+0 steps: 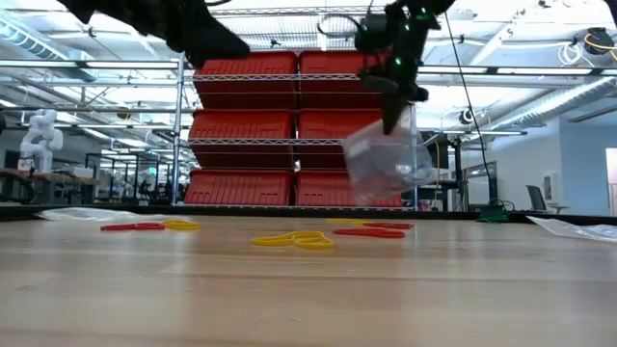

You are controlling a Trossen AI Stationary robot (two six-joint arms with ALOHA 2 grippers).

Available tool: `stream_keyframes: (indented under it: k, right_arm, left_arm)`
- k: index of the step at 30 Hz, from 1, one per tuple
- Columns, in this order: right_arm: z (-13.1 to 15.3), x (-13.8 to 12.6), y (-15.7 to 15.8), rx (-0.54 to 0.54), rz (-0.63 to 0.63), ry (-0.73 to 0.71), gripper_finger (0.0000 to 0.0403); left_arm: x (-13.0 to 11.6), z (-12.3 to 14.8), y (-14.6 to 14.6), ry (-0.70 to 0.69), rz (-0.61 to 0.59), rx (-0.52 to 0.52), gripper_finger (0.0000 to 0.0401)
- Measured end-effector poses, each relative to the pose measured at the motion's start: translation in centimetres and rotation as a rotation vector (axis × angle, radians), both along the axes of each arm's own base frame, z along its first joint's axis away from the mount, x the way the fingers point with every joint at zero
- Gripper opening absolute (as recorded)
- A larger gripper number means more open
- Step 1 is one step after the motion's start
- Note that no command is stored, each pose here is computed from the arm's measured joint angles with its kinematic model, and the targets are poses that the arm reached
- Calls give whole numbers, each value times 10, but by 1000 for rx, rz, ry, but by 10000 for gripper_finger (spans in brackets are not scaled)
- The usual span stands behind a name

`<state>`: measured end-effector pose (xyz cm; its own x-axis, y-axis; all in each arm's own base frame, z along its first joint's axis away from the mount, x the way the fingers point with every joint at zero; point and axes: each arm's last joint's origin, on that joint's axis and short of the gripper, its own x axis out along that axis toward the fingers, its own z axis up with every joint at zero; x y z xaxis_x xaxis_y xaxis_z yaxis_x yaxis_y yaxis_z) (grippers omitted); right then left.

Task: Sort rubber bands
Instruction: Put the zip bag on the table

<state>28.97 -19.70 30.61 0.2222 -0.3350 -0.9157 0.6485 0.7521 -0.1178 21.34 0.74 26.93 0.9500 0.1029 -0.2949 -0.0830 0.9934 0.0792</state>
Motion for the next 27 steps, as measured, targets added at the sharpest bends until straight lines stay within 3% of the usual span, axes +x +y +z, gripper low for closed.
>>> stream_keyframes:
  k: [8, 16, 27]
  right_arm:
    - [0, -28, -39, 122, -162, -127, 0]
    - [-7, -24, -41, 187, -246, -230, 0]
    - [-112, -40, -38, 286, -375, -287, 0]
  left_arm:
    - [-1, -4, 0, 36, 8, -21, 11]
    - [-2, -10, -2, 87, 3, -26, 6]
    - [-3, -11, -7, 102, 28, -27, 2]
